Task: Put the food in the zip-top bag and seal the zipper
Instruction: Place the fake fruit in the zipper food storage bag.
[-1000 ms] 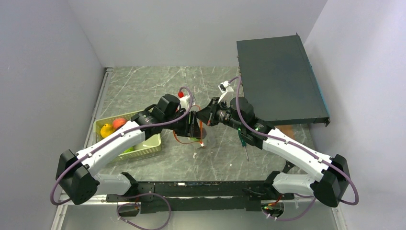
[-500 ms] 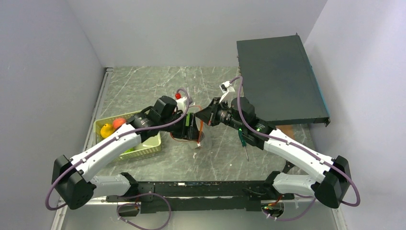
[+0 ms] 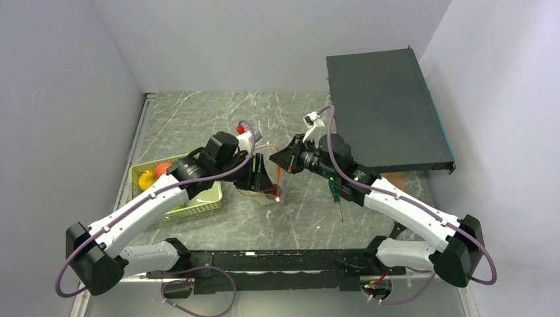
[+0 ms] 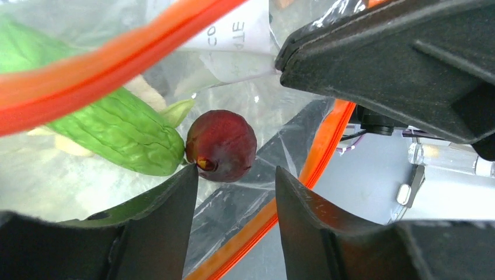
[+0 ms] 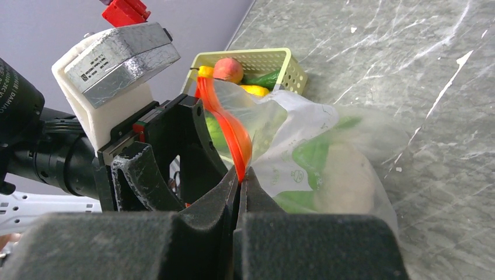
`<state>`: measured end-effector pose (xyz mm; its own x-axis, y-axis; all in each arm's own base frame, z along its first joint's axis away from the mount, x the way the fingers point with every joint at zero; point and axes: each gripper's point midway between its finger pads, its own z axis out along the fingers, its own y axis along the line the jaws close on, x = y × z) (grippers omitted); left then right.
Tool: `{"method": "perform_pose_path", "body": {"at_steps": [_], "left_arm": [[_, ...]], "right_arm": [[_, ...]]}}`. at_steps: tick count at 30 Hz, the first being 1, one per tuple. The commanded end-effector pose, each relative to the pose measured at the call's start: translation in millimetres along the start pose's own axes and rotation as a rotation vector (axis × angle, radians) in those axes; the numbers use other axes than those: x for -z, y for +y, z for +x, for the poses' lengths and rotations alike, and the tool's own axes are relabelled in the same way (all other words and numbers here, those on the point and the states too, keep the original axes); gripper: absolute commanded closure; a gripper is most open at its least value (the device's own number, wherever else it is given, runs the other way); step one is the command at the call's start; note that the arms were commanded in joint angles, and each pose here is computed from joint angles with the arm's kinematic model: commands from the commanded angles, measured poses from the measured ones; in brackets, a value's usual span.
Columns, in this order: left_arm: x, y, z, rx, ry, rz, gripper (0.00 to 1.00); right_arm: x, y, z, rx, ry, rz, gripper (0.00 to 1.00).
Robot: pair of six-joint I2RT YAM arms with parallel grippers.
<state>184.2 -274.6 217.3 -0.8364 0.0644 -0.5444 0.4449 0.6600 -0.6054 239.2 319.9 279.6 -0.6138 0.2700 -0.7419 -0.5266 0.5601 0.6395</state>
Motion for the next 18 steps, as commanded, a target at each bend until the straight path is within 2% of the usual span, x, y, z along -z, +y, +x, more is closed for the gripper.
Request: {"method": "perform_pose_path", "body": {"at_steps": [1,8,13,18], "left_arm": [[-2,-12,-15,-0.009,-0.036,0.032,0.47],[-26,0,5,0.051,0.016,0.055,0.55],[-39,14,17,0.07,0.058,0.021,0.53],[-28,17,6,0.037,0.027,-0.04,0.49]], "right_arm": [[11,26,-36,0.02,-0.108,-0.071,1.0],[10,25,-33,0.014,-0.103,-0.071,1.0],[9,25,-33,0.014,-0.102,-0.074,1.0],[9,22,-33,0.019,-0.103,-0.062,1.0]]}}
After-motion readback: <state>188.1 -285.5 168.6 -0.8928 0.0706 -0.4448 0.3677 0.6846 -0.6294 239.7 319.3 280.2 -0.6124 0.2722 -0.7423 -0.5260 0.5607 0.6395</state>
